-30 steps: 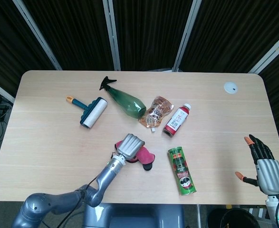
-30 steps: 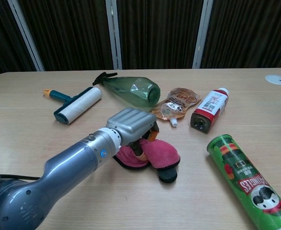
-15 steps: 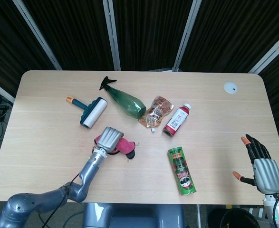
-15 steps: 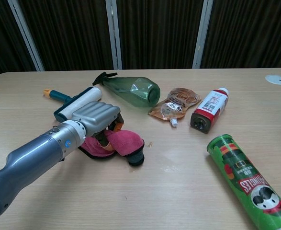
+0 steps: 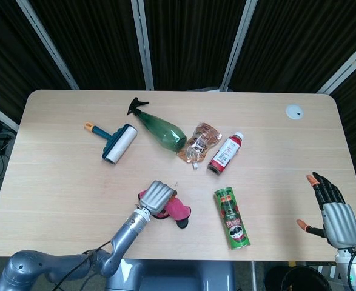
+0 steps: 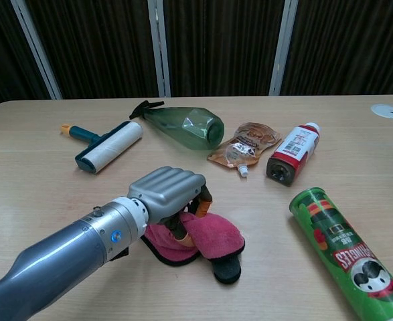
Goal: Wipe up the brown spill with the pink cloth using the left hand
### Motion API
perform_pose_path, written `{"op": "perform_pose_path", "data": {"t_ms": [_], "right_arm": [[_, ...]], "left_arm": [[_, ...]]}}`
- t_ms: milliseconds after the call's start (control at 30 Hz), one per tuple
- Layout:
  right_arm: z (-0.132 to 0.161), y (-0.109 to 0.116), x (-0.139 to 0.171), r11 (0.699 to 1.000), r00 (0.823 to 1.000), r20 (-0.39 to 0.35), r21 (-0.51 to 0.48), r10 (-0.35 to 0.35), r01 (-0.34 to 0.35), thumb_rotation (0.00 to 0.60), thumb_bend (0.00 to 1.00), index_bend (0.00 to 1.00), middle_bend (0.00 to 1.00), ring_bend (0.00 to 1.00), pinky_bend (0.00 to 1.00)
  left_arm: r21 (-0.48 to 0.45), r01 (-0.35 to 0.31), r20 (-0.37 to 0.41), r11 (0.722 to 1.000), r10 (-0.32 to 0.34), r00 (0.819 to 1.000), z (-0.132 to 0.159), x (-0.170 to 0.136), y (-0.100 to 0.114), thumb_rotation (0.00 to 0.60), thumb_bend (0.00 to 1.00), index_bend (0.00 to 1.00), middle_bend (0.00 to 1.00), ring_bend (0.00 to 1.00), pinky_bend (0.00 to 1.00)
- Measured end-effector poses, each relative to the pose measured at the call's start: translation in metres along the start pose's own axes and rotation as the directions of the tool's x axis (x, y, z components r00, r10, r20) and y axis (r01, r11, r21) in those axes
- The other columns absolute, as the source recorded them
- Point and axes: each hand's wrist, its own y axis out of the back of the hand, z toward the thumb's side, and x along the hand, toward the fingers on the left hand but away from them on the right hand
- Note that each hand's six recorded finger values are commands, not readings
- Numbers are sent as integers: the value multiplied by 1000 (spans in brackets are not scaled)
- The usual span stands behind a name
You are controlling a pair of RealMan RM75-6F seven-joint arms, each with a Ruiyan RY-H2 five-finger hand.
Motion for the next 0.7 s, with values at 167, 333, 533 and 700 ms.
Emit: {"op": "perform_pose_path", "data": {"t_ms": [167,333,533,700], "right_arm": [[-1,1,1,1000,1000,6,-1,-2,2,600,42,0,0,0,111],[-2,2,1,1000,1000,8,1,-5,5,600,41,0,0,0,111],[0,1,-1,1000,1000,4,2,-3,3,600,42,0,0,0,111],[1,-1,-2,1000,1000,-1,1,0,0,600,41,0,0,0,110]], "left_arm": [[45,3,-31,999,-2,1000,-16,-1,0,600,413,864,670,575,570],[110,5,-103,994,6,995,-57,-3,7,600,413,864,670,575,570],[133,-11,-228,991,41,973,-117,-6,28,600,413,863,670,575,570],[117,-30,-248,993,58,967,-126,-2,37,600,413,863,670,575,570]]}}
